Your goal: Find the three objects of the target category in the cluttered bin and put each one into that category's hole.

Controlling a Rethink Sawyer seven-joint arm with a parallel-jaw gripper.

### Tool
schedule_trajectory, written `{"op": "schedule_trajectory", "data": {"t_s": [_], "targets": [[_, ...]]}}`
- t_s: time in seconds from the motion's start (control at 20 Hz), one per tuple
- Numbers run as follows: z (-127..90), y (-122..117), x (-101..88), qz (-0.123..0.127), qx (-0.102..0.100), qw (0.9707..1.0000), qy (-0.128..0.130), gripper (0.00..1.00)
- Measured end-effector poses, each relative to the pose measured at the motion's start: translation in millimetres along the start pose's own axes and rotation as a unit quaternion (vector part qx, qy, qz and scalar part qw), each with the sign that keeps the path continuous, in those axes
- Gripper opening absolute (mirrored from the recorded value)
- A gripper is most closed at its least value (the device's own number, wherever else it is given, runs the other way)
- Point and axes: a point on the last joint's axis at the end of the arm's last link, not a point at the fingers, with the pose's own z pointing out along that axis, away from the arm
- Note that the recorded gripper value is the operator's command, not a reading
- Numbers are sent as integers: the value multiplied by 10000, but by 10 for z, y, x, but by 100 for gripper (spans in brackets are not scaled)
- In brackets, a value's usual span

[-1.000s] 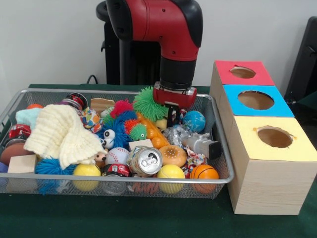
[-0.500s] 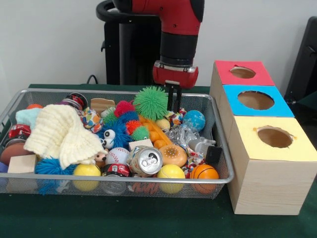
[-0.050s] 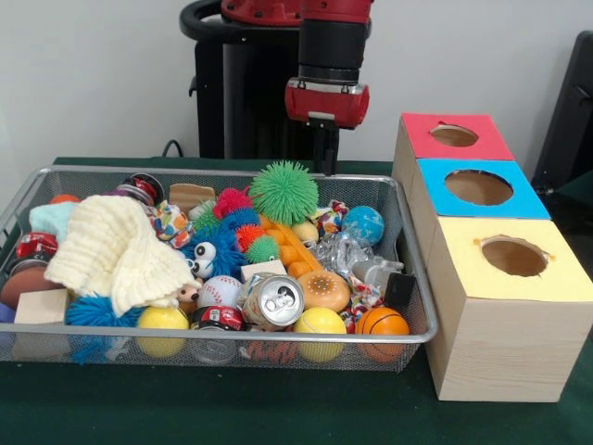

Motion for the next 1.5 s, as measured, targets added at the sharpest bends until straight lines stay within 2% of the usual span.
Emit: {"op": "schedule_trajectory", "data": {"t_s": [0.05,0.1,0.4,0.55,0.65,0.7,0.85,0.9,1.15,1.3,1.45,1.5], "targets": [[-1,-22,28,2,0,10000,-27,0],[17,-89,155,-8,-22,9999,-132,100],[43,-142,313,-22,-5,10000,-87,100],[50,-140,316,13,6,10000,-76,100],[48,-137,294,76,27,9999,-79,100],[46,-132,247,223,87,9997,-62,100],[41,-125,187,455,207,9988,-9,100],[53,-102,131,712,348,9968,88,100],[105,-16,19,1180,572,9910,276,100],[160,58,-98,1569,699,9845,366,100],[270,117,-296,2023,845,9750,355,100],[296,122,-338,2100,873,9732,337,100]]}}
